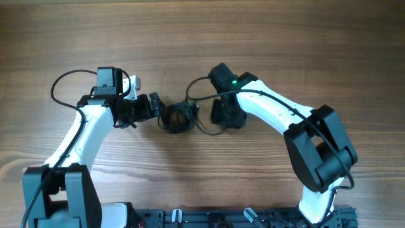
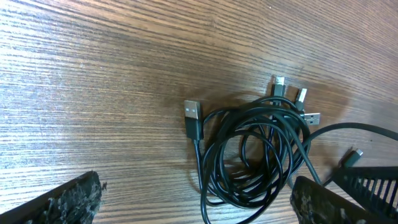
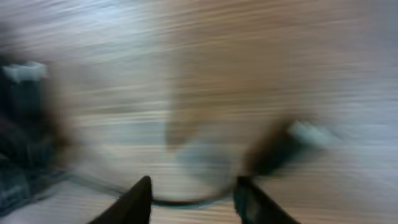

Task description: Untangle cables

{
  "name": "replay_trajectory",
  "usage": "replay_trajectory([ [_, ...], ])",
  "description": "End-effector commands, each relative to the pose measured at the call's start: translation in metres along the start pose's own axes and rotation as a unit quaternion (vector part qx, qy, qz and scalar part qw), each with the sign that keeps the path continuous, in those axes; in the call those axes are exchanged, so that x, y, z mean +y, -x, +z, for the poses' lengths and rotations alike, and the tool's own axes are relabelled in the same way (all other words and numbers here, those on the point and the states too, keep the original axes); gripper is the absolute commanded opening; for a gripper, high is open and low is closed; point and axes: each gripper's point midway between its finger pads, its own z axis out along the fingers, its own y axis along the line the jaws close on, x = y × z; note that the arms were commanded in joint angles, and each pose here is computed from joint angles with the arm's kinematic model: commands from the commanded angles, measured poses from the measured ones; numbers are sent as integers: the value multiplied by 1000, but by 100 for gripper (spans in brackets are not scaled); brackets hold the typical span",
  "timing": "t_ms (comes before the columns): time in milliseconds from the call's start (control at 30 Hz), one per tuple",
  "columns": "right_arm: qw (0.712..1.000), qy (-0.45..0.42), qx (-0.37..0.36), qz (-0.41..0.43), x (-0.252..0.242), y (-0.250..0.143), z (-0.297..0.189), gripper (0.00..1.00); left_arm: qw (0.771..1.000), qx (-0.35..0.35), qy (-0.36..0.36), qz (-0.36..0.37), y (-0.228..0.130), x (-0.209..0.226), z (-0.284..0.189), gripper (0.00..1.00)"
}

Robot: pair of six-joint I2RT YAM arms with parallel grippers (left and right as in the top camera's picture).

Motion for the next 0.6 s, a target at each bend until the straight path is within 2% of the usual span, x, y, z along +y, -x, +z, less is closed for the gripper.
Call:
replay_trajectory([
  [0, 973, 183, 73, -122, 67, -25, -12, 52, 1000, -1, -8, 0, -1, -3, -1, 100],
  [67, 955, 240, 80, -156, 86, -30, -21, 52, 1000, -1, -8, 0, -1, -3, -1, 100],
  [567, 941, 285, 37, -180, 105, -11, -30, 55, 1000, -2, -8, 0, -1, -3, -1, 100],
])
